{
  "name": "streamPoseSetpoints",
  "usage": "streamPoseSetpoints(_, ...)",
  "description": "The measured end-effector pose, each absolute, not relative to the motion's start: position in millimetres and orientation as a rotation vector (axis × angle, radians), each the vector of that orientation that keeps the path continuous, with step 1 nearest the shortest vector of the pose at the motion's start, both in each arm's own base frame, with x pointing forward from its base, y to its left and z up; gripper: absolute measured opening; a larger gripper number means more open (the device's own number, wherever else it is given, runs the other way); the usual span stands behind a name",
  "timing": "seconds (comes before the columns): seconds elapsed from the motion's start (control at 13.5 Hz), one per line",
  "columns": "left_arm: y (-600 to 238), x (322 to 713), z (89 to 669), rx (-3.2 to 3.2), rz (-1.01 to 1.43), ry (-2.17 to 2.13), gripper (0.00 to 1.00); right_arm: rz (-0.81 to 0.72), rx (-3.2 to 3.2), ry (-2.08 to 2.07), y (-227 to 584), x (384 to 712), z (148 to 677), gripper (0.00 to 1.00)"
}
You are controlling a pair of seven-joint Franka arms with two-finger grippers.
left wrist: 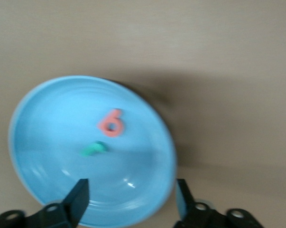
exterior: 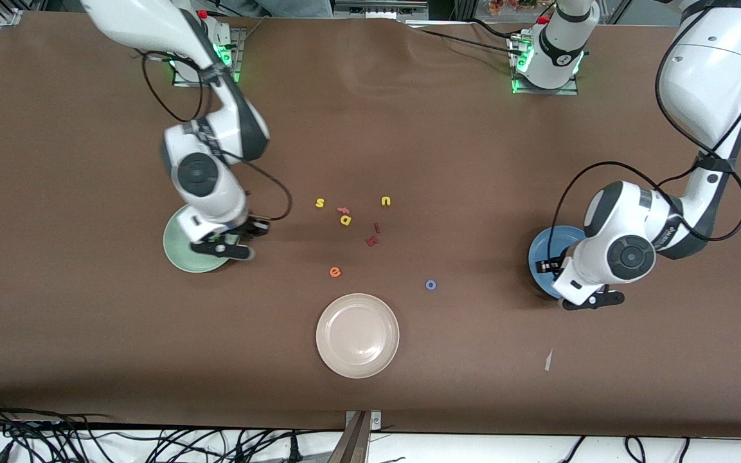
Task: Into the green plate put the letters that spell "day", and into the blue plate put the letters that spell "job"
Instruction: 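Drop the cyan y on the green plate while the left gripper drops b, then grasp the yellow letter with the right gripper while the left gripper grasps blue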
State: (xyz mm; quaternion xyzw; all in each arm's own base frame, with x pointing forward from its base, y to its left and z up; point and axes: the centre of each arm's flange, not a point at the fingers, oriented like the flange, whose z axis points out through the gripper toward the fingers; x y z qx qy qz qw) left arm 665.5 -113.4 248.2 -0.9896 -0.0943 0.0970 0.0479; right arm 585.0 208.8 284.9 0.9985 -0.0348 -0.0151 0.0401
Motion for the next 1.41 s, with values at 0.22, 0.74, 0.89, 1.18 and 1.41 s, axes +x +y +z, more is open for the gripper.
streamPoseSetpoints(0.22, -201, 674, 260, -3.048, 0.22, -0.402, 1.0, -0.082, 3.058, -0.029, 158, 581, 287, 0.26)
streamPoseSetpoints(0.74, -313, 686, 212, -3.119, 0.1, -0.629, 1.0, -0.025, 3.083, -0.22, 210, 561, 269, 0.62)
streamPoseSetpoints(0.89, -326, 684, 207, -3.12, 0.076, -0.651, 1.0, -0.003, 3.088, -0.312, 273, 544, 257, 0.63)
streamPoseSetpoints(1.18, -343, 673, 185, -3.081, 0.057, -0.657, 1.0, 0.029, 3.081, -0.505, 364, 525, 232, 0.63)
streamPoseSetpoints(1.41, -351, 668, 175, -3.066, 0.038, -0.663, 0.9, 0.062, 3.083, -0.645, 388, 520, 215, 0.63)
